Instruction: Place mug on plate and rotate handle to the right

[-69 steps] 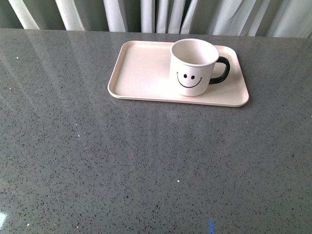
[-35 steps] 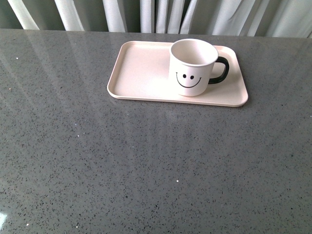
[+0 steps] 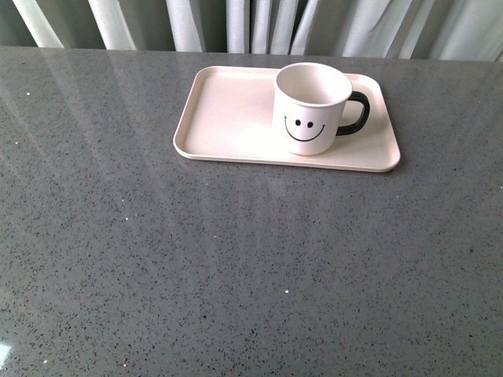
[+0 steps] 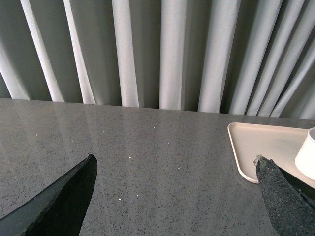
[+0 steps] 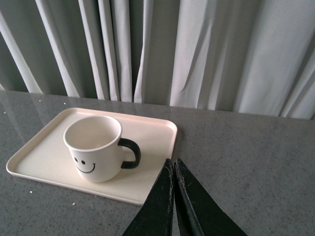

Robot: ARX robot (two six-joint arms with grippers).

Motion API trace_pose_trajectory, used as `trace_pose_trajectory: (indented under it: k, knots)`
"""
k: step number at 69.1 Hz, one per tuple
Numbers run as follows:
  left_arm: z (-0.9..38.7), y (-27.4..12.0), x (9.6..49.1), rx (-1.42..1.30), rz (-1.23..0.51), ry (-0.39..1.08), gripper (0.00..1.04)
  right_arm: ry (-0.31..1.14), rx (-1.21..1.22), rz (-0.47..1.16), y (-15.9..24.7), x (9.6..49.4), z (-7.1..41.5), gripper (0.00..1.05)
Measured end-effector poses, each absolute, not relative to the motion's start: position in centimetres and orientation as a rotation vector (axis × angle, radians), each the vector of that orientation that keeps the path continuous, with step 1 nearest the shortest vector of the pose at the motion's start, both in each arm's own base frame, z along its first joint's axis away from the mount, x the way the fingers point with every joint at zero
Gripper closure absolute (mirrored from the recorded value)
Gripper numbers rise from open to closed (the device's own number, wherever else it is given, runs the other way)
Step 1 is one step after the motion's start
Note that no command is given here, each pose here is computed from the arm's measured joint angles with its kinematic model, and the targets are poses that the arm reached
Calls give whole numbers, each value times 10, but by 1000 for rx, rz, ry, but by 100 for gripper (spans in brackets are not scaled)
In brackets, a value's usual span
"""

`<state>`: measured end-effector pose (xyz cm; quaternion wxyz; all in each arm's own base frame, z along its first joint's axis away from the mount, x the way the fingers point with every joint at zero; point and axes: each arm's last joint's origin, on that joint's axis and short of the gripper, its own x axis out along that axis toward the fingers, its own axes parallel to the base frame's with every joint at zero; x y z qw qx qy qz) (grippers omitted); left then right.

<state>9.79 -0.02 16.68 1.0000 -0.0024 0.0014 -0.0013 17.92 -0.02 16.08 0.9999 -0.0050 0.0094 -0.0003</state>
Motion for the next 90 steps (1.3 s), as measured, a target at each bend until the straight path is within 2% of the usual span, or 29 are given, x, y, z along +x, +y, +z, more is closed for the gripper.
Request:
trace_pose_trajectory:
  k: [52, 90]
  knots:
    - [167, 0, 98, -5, -3, 3, 9, -11, -10, -1, 0, 131, 171, 103]
    - [167, 0, 98, -5, -3, 3, 9, -20, -10, -1, 0, 114, 173, 103]
